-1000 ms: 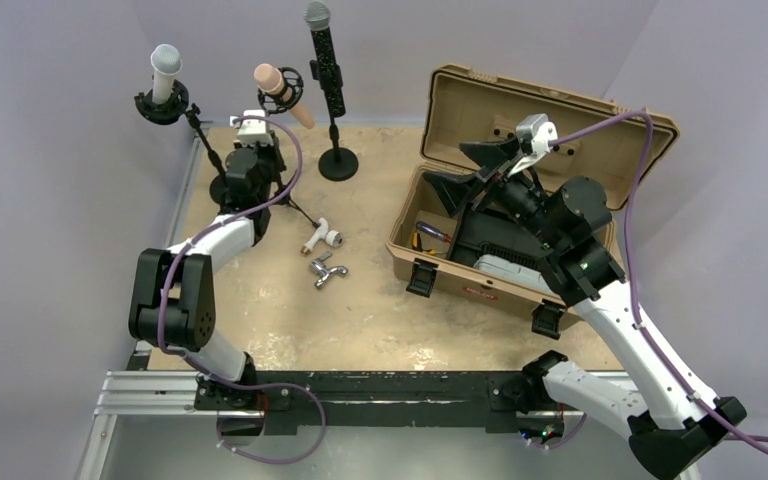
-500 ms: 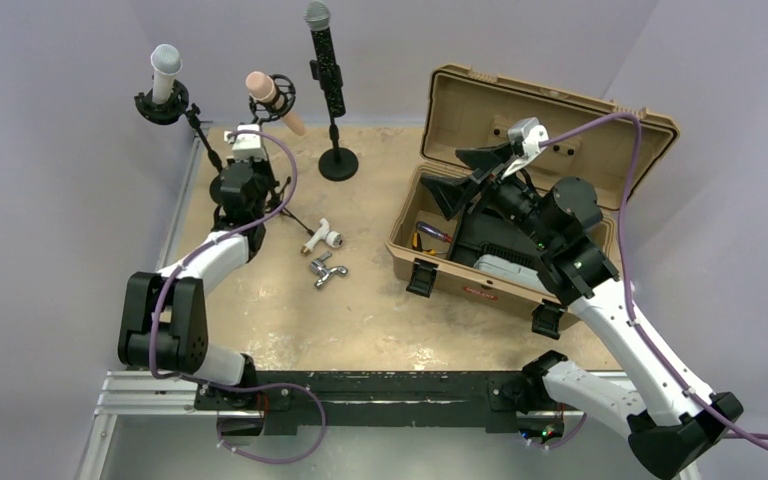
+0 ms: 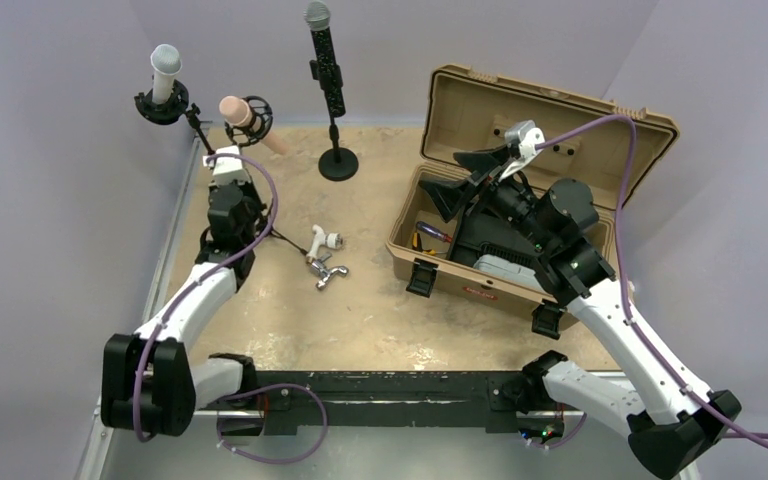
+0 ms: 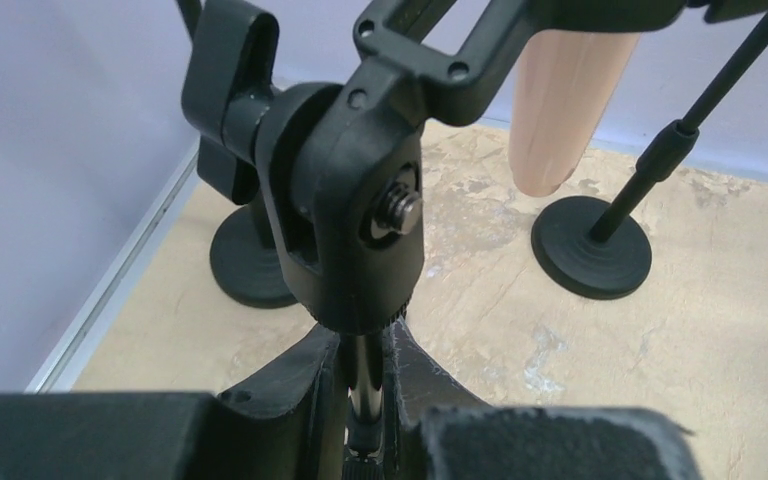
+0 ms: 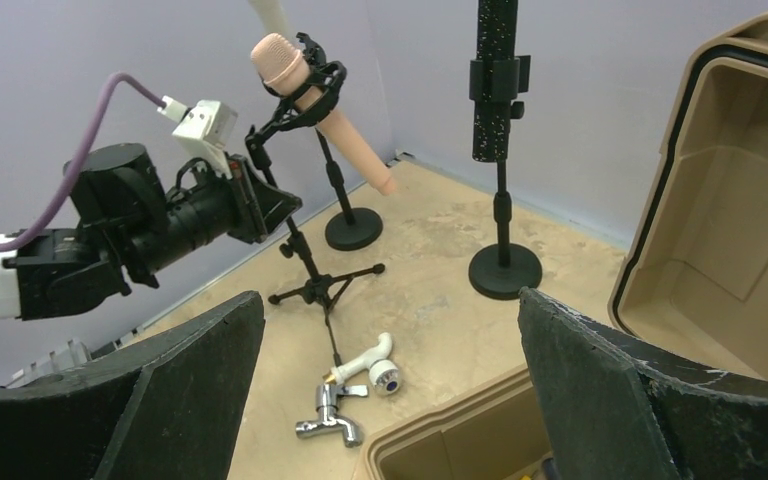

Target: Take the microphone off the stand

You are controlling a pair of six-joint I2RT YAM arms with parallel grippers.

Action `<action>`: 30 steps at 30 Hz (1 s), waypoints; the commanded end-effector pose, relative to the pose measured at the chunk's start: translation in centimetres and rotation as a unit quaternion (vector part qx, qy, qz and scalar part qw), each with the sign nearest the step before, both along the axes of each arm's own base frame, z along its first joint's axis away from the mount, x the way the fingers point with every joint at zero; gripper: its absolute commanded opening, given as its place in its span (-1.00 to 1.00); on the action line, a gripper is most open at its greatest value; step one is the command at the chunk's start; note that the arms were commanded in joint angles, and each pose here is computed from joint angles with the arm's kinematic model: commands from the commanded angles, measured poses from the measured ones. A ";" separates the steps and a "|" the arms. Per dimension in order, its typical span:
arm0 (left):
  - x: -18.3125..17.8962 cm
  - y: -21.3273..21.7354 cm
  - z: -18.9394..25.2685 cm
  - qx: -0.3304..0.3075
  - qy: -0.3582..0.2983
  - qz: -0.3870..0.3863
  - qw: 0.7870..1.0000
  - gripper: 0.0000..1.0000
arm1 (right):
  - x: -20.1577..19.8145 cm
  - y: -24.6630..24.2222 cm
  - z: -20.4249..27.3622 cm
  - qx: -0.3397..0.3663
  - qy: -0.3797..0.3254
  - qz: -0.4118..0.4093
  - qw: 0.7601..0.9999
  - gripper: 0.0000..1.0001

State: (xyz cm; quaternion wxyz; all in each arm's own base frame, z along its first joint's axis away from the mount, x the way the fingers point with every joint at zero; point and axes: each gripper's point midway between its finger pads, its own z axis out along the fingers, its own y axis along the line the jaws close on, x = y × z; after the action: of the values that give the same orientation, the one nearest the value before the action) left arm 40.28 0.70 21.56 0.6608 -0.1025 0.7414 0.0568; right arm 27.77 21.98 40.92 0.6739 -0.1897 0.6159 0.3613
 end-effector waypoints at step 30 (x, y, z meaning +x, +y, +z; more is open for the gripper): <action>-11.8 -1.0 6.3 -0.064 -0.003 -0.026 0.998 0.20 | 0.3 1.5 -0.2 0.012 -0.004 0.037 0.999 0.91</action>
State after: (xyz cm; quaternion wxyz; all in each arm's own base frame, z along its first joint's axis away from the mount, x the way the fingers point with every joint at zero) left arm 30.02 0.11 22.47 0.6151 -0.1300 0.7773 0.0243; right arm 28.27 23.62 39.53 0.6512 -0.2053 0.6191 0.3879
